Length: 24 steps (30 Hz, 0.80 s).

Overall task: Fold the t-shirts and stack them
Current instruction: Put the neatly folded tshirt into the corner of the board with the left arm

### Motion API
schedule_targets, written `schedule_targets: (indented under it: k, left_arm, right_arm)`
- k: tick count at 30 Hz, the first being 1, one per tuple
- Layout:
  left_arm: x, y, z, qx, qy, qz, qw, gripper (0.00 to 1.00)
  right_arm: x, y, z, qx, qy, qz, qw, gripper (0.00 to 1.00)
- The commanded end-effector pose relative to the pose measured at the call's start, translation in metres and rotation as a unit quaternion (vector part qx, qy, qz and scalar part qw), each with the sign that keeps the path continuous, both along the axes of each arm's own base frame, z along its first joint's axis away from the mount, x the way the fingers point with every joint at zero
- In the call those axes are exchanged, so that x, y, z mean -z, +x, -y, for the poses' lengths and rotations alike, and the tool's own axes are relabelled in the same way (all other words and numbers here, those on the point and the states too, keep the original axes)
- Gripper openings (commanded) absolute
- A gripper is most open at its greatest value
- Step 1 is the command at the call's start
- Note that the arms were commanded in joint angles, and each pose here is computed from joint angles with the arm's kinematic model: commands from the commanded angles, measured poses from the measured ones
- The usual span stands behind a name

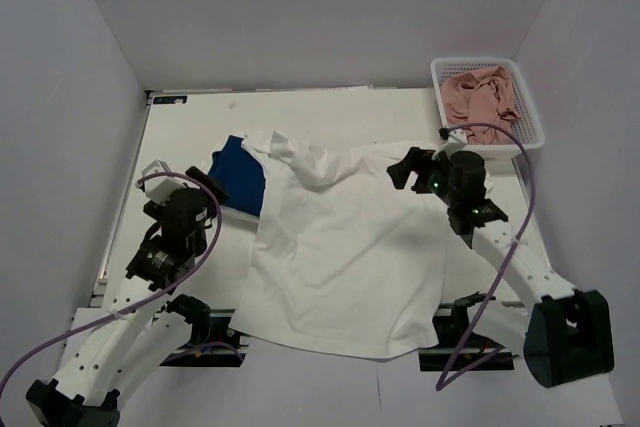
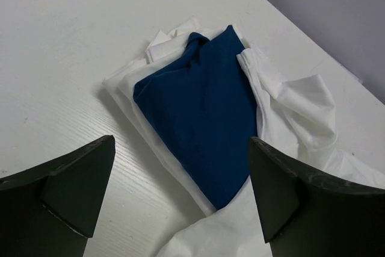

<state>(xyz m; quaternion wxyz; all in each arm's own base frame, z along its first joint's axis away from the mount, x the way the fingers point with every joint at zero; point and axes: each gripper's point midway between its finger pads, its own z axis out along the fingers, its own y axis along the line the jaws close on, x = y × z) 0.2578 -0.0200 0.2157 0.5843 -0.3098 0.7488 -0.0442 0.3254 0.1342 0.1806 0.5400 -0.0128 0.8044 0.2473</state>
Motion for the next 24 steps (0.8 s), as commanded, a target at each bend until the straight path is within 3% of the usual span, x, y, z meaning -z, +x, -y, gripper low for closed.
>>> schedule_targets:
  k: [1, 6, 9, 13, 18, 24]
  left_arm:
    - [-0.002, 0.003, 0.003, 0.001, 0.000, -0.009, 1.000, 1.00]
    - [0.004, 0.009, 0.011, 0.017, 0.003, -0.021, 1.000, 1.00]
    - [0.004, 0.012, 0.020, 0.043, 0.004, -0.023, 0.999, 1.00]
    - [0.005, 0.014, 0.027, 0.064, 0.004, -0.020, 0.998, 1.00]
    - [0.011, 0.012, 0.024, 0.060, 0.010, -0.030, 0.998, 1.00]
    - [0.009, 0.013, 0.025, 0.060, 0.008, -0.025, 0.998, 1.00]
  right_arm:
    - [-0.020, 0.008, -0.043, -0.088, 0.003, 0.013, 0.996, 0.90]
    - [0.038, 0.030, -0.113, -0.149, -0.035, -0.061, 0.986, 0.90]
    - [0.045, 0.036, -0.144, -0.169, -0.034, -0.075, 0.982, 0.90]
    - [0.091, 0.061, -0.177, -0.172, -0.035, -0.120, 0.977, 0.90]
    - [0.137, 0.072, -0.177, -0.140, -0.030, -0.181, 0.973, 0.90]
    - [0.186, 0.072, -0.124, -0.017, -0.044, -0.267, 0.963, 0.90]
